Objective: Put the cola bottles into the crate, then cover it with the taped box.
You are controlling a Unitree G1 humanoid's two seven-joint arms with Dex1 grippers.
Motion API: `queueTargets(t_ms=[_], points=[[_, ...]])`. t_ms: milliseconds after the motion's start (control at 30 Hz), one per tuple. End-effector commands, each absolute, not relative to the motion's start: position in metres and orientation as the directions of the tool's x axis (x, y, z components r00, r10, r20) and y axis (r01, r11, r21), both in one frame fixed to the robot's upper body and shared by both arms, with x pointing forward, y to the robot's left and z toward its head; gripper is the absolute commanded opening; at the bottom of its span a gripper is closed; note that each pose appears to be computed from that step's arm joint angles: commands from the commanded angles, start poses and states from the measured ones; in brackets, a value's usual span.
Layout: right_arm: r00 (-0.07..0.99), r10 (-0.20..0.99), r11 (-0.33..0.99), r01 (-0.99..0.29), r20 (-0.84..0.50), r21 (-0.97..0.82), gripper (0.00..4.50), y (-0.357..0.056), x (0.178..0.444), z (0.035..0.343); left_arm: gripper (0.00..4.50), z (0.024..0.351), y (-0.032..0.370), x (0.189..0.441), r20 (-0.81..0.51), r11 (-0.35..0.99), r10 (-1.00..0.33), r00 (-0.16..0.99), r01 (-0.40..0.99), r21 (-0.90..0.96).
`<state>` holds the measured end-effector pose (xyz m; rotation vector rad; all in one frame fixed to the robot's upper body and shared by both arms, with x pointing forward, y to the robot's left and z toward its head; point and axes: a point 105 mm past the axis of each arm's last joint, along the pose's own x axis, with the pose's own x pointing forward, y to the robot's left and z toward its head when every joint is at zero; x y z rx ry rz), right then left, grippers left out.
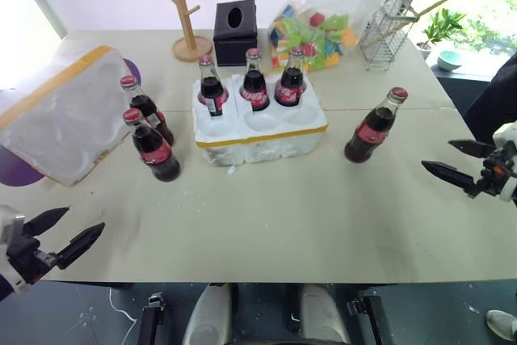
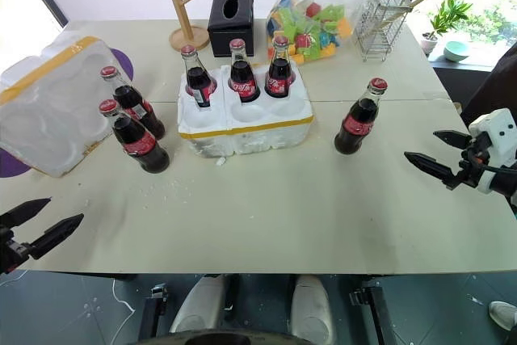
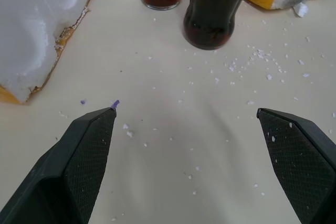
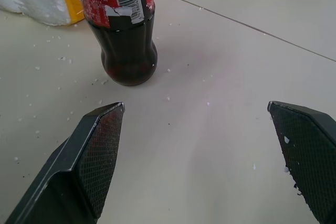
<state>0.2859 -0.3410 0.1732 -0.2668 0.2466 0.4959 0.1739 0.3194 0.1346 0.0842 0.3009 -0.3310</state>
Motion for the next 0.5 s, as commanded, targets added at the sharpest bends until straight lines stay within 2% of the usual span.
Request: queueTargets(t_ms=[33, 167, 500], points=[[0.860, 0.448, 0.840, -0.498, -0.244, -0.215, 4.50, -0.3374, 0.2844, 0.1866, 4.49, 0.1430, 0.3176, 0.1775, -0.283, 0.935, -0.305, 0.909, 0.342, 0.091], [0.859, 0.448, 0.839, -0.499, -0.247, -0.215, 4.50, -0.3371, 0.2832, 0.1853, 4.49, 0.1456, 0.3220, 0.1823, -0.255, 0.950, -0.281, 0.925, 0.307, 0.066], [0.851, 0.454, 0.838, -0.508, -0.263, -0.199, 4.50, -0.3383, 0.2805, 0.1834, 4.49, 0.1469, 0.3195, 0.1868, -0.247, 0.946, -0.306, 0.920, 0.323, 0.034]])
